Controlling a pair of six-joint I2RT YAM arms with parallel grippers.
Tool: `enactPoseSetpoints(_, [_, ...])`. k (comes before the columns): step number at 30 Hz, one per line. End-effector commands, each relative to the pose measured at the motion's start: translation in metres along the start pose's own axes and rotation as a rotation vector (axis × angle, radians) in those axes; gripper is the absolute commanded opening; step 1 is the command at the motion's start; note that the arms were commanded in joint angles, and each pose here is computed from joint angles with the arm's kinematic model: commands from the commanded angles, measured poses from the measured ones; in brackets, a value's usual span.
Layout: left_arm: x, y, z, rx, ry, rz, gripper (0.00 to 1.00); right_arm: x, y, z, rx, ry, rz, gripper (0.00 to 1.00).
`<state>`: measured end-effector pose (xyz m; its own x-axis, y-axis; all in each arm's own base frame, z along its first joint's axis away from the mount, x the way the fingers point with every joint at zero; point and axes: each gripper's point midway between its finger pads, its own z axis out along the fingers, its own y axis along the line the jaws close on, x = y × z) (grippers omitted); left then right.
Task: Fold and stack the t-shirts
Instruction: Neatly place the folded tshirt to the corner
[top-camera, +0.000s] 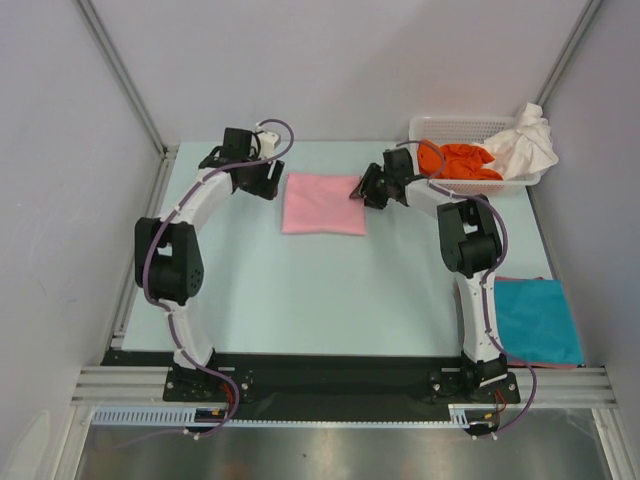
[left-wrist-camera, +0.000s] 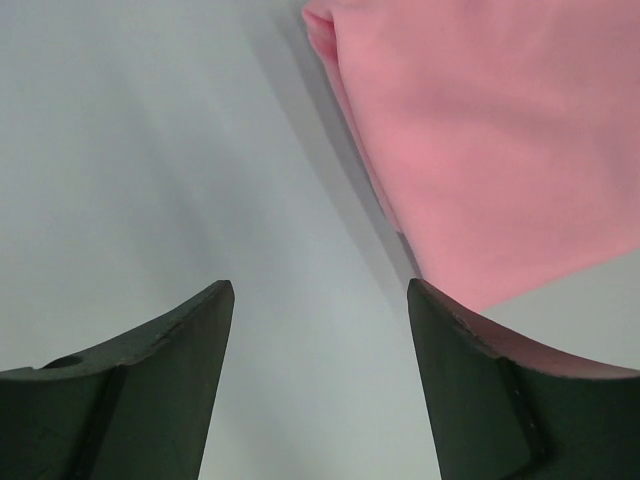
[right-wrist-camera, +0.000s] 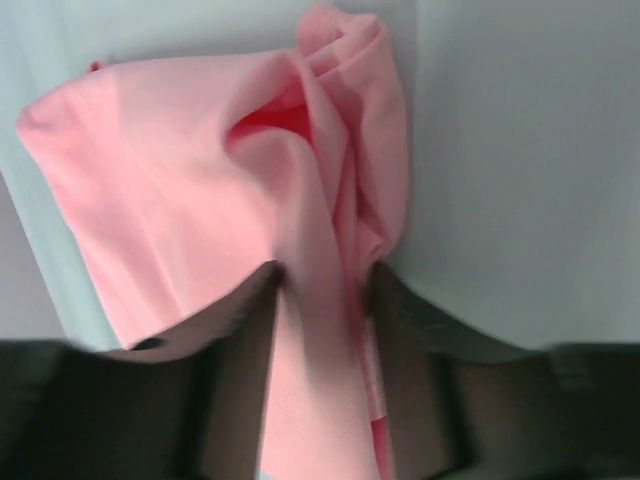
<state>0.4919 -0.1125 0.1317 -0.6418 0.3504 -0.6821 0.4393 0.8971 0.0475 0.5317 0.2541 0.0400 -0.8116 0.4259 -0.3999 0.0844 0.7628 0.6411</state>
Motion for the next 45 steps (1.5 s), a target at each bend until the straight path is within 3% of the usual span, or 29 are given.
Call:
enactPoseSetpoints(1, [-0.019, 0.000, -0.034, 0.009, -0.093, -0.039, 0.76, 0.021, -0.018, 0.019, 0.006, 0.055, 0.052, 0.42])
enactPoseSetpoints(2, [-0.020, -0.001, -0.041, 0.011, -0.100, -0.040, 0.76, 0.022, -0.020, 0.021, 0.001, 0.057, 0.051, 0.31])
enactPoseSetpoints(3, [-0.018, -0.001, -0.043, 0.014, -0.096, -0.043, 0.76, 0.021, -0.016, 0.019, -0.020, 0.059, 0.048, 0.09])
enactPoseSetpoints(4, [-0.017, 0.000, -0.045, 0.016, -0.093, -0.045, 0.76, 0.023, -0.018, 0.018, -0.024, 0.067, 0.032, 0.01])
enactPoseSetpoints(10, [-0.007, 0.000, -0.068, 0.021, -0.089, -0.048, 0.76, 0.042, -0.020, -0.027, -0.009, 0.185, -0.177, 0.00])
enactPoseSetpoints(18, [-0.005, 0.000, -0.087, 0.005, -0.101, -0.015, 0.75, 0.146, -0.072, -0.133, 0.148, 0.498, -0.298, 0.00])
enactPoseSetpoints(21, [-0.010, -0.001, -0.092, 0.010, -0.115, -0.008, 0.75, 0.166, -0.090, -0.176, 0.228, 0.566, -0.346, 0.00])
enactPoseSetpoints(26, [-0.020, 0.000, -0.096, 0.013, -0.136, -0.002, 0.76, 0.139, -0.116, -0.228, 0.466, 0.488, -0.484, 0.00])
enactPoseSetpoints(29, [-0.028, 0.002, -0.100, 0.005, -0.153, 0.005, 0.76, 0.128, -0.113, -0.242, 0.487, 0.453, -0.539, 0.00])
enactPoseSetpoints(34, [-0.036, 0.003, -0.108, 0.004, -0.164, 0.039, 0.75, 0.121, -0.133, -0.276, 0.673, 0.471, -0.623, 0.00])
enactPoseSetpoints(42, [-0.036, 0.002, -0.108, 0.039, -0.118, 0.098, 0.77, 0.085, -0.112, -0.317, 0.717, 0.343, -0.739, 0.00])
enactPoseSetpoints(45, [-0.037, -0.001, -0.108, 0.057, -0.105, 0.098, 0.79, 0.089, -0.128, -0.341, 0.811, 0.420, -0.821, 0.00])
